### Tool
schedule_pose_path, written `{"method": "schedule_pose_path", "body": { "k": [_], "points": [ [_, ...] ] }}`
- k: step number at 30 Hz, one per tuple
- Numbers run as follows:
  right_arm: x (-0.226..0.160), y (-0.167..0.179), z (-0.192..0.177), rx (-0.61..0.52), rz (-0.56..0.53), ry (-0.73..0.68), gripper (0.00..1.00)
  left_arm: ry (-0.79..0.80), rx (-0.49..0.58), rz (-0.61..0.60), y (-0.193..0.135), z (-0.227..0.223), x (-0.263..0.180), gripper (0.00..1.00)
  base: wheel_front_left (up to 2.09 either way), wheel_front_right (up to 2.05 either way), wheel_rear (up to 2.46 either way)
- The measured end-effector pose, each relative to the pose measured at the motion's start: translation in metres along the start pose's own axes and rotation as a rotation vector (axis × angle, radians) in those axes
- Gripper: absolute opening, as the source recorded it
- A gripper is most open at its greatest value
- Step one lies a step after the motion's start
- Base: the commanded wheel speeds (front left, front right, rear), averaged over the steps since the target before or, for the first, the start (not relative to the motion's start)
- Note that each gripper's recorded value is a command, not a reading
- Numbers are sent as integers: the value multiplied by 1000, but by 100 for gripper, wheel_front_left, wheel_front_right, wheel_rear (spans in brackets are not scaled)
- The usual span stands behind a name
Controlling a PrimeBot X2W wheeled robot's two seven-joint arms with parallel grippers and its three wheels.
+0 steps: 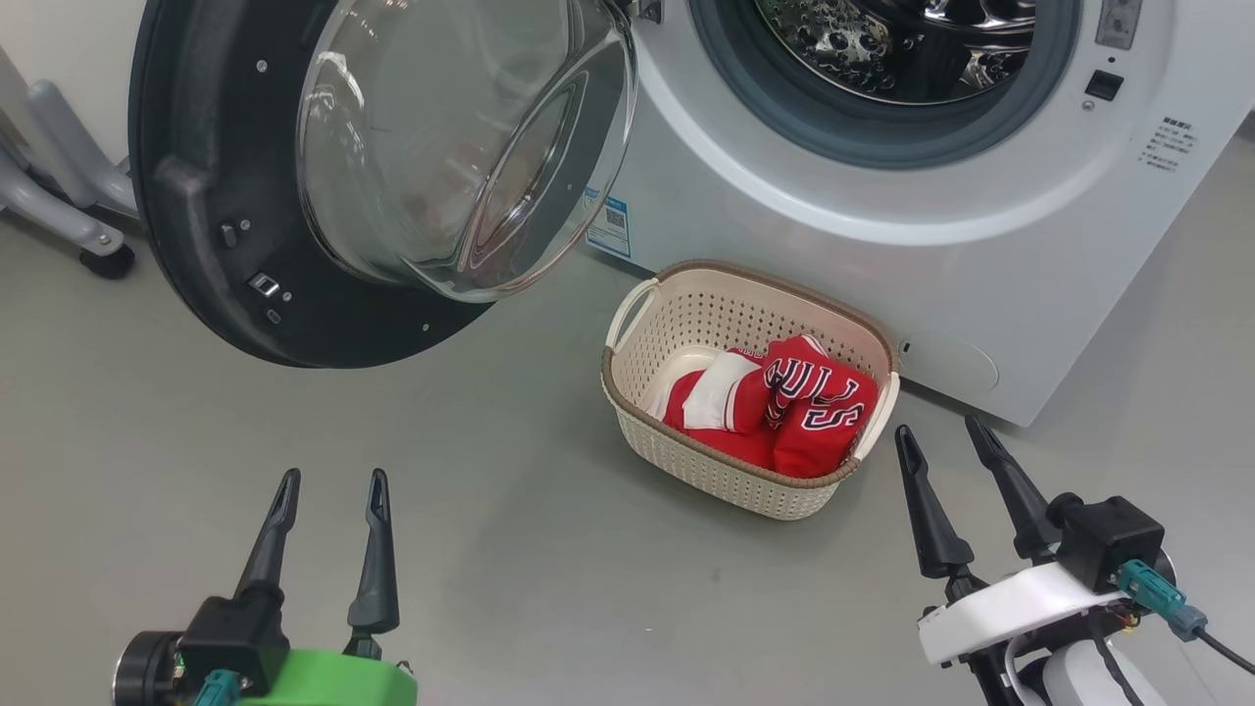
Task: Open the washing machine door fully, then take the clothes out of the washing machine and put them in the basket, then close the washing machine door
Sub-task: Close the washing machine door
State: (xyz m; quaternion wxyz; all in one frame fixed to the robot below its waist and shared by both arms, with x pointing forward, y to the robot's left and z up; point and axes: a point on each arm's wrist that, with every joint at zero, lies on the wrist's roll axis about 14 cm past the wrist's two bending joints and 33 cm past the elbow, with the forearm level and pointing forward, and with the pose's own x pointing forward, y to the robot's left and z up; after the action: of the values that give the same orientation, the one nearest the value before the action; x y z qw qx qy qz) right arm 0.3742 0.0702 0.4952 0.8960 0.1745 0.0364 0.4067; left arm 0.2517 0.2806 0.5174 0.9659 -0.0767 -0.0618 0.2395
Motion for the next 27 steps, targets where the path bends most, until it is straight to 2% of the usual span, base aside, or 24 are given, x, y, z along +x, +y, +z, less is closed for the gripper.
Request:
{"method": "schedule_pose_path", "body": {
  "k": [27],
  "points": [
    [4, 2, -9, 10, 23, 25, 100, -1, 12, 25, 5, 2, -1, 100, 0, 0, 0]
  ]
}}
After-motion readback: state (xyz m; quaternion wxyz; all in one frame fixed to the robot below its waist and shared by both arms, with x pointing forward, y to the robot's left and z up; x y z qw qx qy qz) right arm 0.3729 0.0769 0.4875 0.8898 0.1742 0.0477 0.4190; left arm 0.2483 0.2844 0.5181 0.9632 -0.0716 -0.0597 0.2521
